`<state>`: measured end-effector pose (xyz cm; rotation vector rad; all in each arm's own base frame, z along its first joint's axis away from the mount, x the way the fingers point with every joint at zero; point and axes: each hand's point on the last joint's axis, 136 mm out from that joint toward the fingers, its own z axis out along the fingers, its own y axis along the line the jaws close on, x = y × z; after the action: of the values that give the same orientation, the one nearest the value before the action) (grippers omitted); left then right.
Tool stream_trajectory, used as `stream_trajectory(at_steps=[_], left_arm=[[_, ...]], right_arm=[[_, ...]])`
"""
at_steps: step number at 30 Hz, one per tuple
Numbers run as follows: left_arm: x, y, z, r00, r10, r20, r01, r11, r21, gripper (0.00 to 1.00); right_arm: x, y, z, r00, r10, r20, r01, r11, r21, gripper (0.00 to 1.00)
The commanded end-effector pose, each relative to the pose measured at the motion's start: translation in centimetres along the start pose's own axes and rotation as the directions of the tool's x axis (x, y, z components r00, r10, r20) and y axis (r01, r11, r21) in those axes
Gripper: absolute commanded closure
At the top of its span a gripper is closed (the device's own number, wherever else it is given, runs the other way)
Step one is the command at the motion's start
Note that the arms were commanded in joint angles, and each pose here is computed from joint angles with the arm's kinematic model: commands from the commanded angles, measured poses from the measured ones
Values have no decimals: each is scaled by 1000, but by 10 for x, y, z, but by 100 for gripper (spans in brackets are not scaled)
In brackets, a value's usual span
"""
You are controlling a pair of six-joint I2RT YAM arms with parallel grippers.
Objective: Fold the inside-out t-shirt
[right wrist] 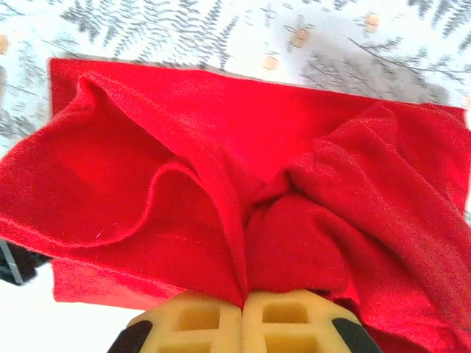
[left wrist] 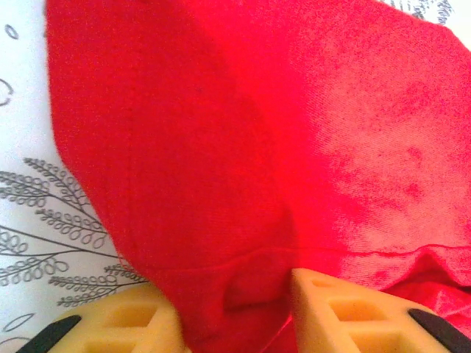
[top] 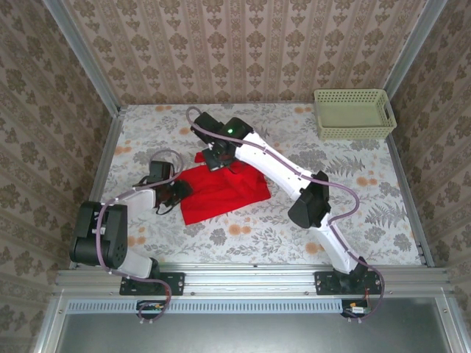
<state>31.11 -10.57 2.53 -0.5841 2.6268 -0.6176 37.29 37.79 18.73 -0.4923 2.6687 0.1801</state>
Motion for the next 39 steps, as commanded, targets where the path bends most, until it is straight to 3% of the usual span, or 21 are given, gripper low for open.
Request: stream_trajectory(at_steps=[1,9,10,14,15,17,20,24,28,33,36,39], left_arm=[[26,15,5,997,-34,-66,32,999,-31,62],[27,20,-2,998,-46,-32,45,998,-34,63],[27,22,-4,998,-55,-26,54,998,-39,63],[25,38,-23,993,-116,15,117,990,-75,59],[25,42,-30,992,-120,32,122,988,-91,57],[23,52,-49,991,-113,74,123,982,-143,52],[15,50,-73,990,-70,126,90,983,-157,48],[5,14,-90,991,57,125,-43,993,-111,41],[4,-40,-85,977,206,51,-202,976,-78,38],[23,-86,-59,935,354,-34,-356,932,-71,36],[39,-110,-50,903,425,-72,-428,903,-32,25],[47,-123,-46,866,494,-74,-499,864,-70,21]], right_arm=[[3,19,2,998,57,-36,-60,995,-84,100],[8,49,24,994,77,-74,-89,980,-177,100],[8,54,26,994,80,-81,-94,976,-198,96],[3,59,17,997,44,-61,-57,973,-225,59],[0,55,9,999,31,-39,-38,977,-209,53],[-9,44,-14,1000,-9,20,12,984,-176,46],[-15,11,-41,995,-48,85,52,997,-48,43],[-5,-43,-33,997,-44,59,39,996,84,42],[20,-80,-10,999,37,14,-38,995,91,41],[56,-120,3,984,180,7,-180,980,88,38],[75,-138,5,972,234,9,-234,968,85,37],[91,-147,6,969,248,6,-247,964,94,36]])
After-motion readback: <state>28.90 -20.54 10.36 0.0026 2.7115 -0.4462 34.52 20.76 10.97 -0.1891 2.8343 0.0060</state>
